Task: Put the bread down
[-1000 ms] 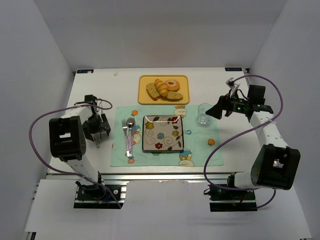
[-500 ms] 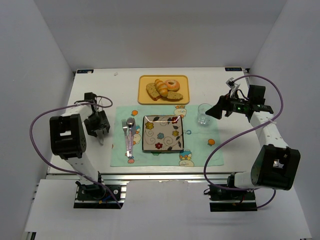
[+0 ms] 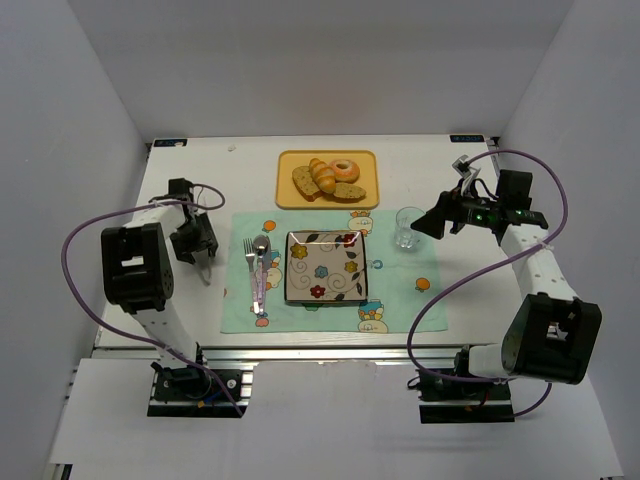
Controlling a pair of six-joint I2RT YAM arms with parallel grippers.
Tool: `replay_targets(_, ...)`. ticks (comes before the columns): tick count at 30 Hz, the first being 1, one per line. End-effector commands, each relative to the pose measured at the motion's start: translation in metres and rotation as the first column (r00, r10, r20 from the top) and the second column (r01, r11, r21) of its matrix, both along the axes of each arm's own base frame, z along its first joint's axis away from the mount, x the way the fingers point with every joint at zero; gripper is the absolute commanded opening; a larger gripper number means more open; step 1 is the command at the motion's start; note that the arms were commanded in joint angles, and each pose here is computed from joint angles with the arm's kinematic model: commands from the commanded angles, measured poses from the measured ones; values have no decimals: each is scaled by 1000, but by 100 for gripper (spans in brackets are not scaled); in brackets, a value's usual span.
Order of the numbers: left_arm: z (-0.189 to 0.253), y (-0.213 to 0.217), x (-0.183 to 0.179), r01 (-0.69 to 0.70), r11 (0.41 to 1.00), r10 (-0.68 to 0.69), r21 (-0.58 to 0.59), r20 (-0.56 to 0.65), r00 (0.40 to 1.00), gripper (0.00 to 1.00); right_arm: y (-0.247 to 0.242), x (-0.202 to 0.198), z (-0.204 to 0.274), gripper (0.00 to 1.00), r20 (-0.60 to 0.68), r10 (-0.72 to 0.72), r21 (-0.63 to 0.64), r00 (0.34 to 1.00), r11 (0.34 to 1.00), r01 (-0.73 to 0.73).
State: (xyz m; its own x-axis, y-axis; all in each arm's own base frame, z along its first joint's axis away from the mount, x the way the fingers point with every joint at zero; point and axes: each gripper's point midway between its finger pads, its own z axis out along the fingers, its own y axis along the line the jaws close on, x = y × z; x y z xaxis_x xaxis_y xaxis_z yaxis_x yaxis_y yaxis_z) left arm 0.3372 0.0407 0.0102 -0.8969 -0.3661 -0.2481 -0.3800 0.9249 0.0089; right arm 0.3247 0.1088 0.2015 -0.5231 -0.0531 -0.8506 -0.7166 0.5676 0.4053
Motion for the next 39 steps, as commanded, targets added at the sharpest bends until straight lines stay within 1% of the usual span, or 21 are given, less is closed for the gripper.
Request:
replay_targets(1,-28,12,2,-3,998,5,58,-21,1000,70,2,-5,13,90,38,19,13,999,1000,-19)
replay_targets(7,-26,10,4,6,999,-6,47,-2,1000,49,2,-7,13,89,40,20,12,999,1000,-20)
replay_targets(8,-25,9,3,10,999,-10,41,3,1000,40,2,-8,13,89,40,21,13,999,1000,-21)
replay_targets(9,-25,8,2,10,999,-10,40,4,1000,40,2,-8,13,89,40,21,13,999,1000,-21)
replay_targets(10,-23,8,2,10,999,-11,37,11,1000,32,2,-9,14,89,41,21,12,999,1000,-21)
replay_targets(11,-22,7,2,11,999,-12,35,19,1000,28,3,-9,14,89,43,22,13,999,1000,-23)
replay_targets(12,-17,5,3,14,1000,-15,26,37,999,23,2,-9,14,89,41,20,13,999,1000,-21)
replay_targets(13,-12,4,5,15,1000,-17,21,55,998,13,2,-10,14,89,41,22,14,999,1000,-22)
replay_targets(14,-6,3,7,17,1000,-19,16,75,997,9,2,-10,14,89,44,22,13,999,1000,-23)
replay_targets(15,11,2,13,19,1000,-21,12,133,991,5,2,-10,14,89,47,21,12,999,1000,-22)
replay_targets(17,31,-7,19,31,999,-25,-29,200,979,0,2,-12,14,89,48,22,11,999,1000,-22)
replay_targets(18,42,-11,23,41,998,-29,-46,240,970,0,3,-12,14,89,48,23,12,999,1000,-24)
replay_targets(19,67,-24,28,80,992,-45,-100,315,948,0,3,-13,13,89,47,23,12,999,1000,-24)
replay_targets(21,91,-33,30,111,985,-54,-132,376,925,2,3,-13,12,89,46,26,16,999,1000,-27)
replay_targets(22,111,-37,30,125,982,-54,-142,424,904,5,3,-13,12,89,45,26,17,999,999,-27)
replay_targets(23,123,-43,30,150,975,-61,-165,451,891,12,4,-13,13,89,45,30,20,999,999,-31)
replay_targets(26,151,-56,22,178,961,-48,-210,508,860,24,4,-13,13,89,46,33,25,998,999,-34)
replay_targets(27,158,-59,20,183,958,-42,-220,523,851,31,4,-13,14,89,45,34,27,998,999,-36)
replay_targets(30,185,-68,17,211,944,-24,-254,586,810,41,5,-12,13,89,41,40,32,998,999,-41)
replay_targets(33,208,-77,15,251,928,-25,-277,623,781,47,6,-11,13,89,38,46,39,998,998,-48)
replay_targets(39,234,-91,13,301,895,-17,-328,650,759,51,7,-11,15,89,30,55,53,998,997,-57)
